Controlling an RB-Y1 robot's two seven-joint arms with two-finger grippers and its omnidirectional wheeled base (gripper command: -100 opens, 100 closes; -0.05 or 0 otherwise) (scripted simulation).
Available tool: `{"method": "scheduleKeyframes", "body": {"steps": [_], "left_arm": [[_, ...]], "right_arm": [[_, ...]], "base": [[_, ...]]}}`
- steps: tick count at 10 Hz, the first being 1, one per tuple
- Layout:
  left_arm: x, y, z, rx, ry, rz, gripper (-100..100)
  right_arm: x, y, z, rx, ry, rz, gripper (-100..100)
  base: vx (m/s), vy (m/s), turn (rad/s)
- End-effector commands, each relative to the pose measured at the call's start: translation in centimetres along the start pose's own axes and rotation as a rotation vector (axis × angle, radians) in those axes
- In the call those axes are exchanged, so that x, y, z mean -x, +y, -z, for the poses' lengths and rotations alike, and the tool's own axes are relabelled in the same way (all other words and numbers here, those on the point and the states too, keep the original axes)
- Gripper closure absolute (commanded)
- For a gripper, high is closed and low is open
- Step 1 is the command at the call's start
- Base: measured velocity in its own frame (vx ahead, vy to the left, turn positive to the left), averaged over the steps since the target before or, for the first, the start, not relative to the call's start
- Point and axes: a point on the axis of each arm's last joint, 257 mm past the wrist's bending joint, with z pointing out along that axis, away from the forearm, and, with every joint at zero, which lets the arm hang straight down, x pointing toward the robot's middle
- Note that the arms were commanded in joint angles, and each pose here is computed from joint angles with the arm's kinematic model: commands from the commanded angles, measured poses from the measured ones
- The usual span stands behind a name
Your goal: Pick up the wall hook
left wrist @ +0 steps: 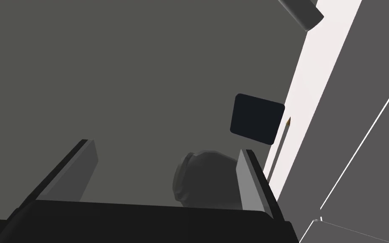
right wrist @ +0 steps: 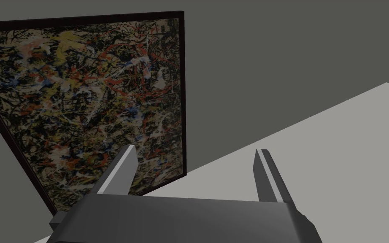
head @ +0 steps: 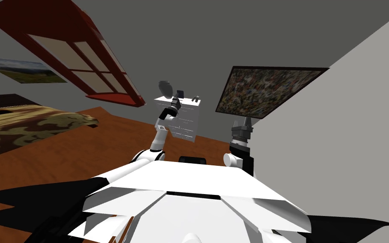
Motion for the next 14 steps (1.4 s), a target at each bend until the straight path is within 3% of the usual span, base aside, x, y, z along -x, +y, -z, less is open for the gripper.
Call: {"method": "scheduleKeyframes", "body": {"steps": [1,2,3,5,6,8,9,11,12,14], "left_arm": [[-0.8,-0.9,-1.3,0.000,0.014,0.003,-100],[-1.0,-1.6,-1.6,-0.012,0.019,0.003,-100],[-2.0,0.1,-2.7,0.049,0.042,0.028,-100],[-2.9,-1.5,-3.7,0.036,0.060,0.025,-100],[-4.0,0.1,-4.6,0.093,0.085,0.048,-100],[-5.1,-1.4,-5.7,0.088,0.104,0.044,-100],[-6.4,-0.1,-6.5,0.144,0.133,0.065,-100],[-7.4,-1.5,-7.4,0.143,0.151,0.059,-100],[-8.7,-0.2,-8.0,0.197,0.180,0.078,-100],[-9.8,-1.5,-8.9,0.202,0.199,0.069,-100]], "right_arm": [[0.0,0.0,0.0,0.000,0.000,0.000,0],[0.0,0.0,0.0,0.000,0.000,0.000,0],[0.0,0.0,0.0,0.000,0.000,0.000,0],[0.0,0.0,0.0,0.000,0.000,0.000,0],[0.0,0.0,0.0,0.000,0.000,0.000,0],[0.0,0.0,0.0,0.000,0.000,0.000,0],[0.0,0.0,0.0,0.000,0.000,0.000,0],[0.0,0.0,0.0,0.000,0.000,0.000,0],[0.0,0.0,0.0,0.000,0.000,0.000,0],[0.0,0.0,0.0,0.000,0.000,0.000,0]], "base": [[-0.017,0.010,-0.006],[0.000,0.000,0.000],[-0.022,0.007,0.058],[-0.022,0.012,0.009],[-0.025,0.015,0.046],[-0.019,0.013,0.016],[-0.012,0.016,0.065],[-0.009,0.009,0.010],[-0.003,0.010,0.060],[-0.001,0.004,0.023]]}}
